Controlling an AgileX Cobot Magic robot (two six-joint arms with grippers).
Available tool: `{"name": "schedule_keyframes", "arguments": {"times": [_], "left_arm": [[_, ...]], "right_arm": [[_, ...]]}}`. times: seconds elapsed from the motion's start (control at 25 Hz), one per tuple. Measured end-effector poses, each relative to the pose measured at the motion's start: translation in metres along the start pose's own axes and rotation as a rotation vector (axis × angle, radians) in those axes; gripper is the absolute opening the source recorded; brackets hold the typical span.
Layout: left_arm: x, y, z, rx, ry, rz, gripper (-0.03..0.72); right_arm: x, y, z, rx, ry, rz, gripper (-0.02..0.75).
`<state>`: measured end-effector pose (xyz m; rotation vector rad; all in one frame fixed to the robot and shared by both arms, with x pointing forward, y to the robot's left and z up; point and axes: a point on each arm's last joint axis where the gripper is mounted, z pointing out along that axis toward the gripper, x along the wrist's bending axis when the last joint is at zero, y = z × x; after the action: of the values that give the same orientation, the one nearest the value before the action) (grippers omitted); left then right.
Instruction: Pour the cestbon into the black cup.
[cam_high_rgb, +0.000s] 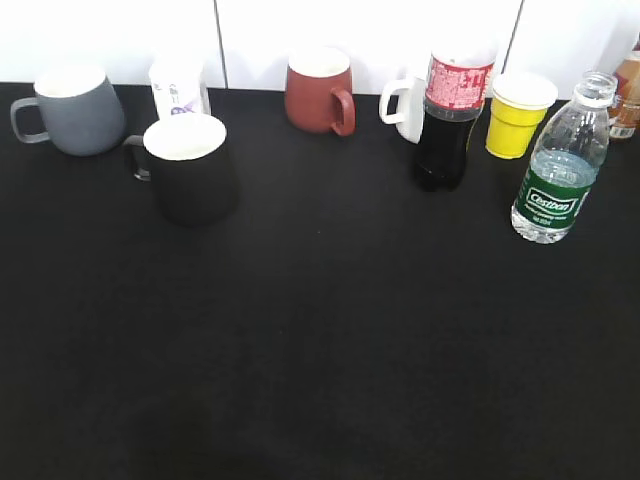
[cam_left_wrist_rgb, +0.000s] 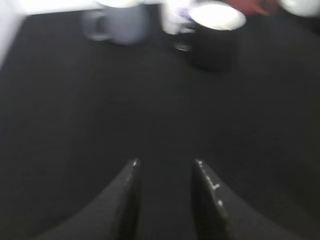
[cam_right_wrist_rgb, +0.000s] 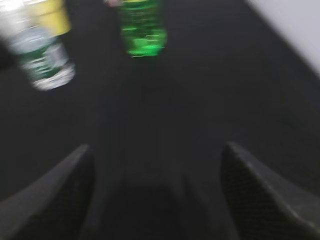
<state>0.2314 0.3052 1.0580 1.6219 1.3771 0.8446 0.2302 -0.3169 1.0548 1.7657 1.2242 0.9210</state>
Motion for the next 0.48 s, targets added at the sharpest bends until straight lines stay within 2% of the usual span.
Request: {"name": "schedule_keyframes", "arguments": {"times": [0.08, 0.24, 0.48], "left_arm": [[-0.0007, -0.0001, -0.0004, -0.004, 0.068, -0.034, 0.251], [-0.0018, -0.0003, -0.0007, -0.006, 0.175, -0.086, 0.244], [-0.0021, -0.0004, -0.0005, -0.006, 0.195, -0.096, 0.239]], "right_arm": [[0.0005, -0.0005, -0.0013, -0.012, -0.069, 0.035, 0.593], [0.0006, -0.0007, -0.0016, -0.014, -0.085, 0.042, 0.593], [0.0007, -0.0007, -0.0016, -0.014, -0.085, 0.043, 0.591]]}}
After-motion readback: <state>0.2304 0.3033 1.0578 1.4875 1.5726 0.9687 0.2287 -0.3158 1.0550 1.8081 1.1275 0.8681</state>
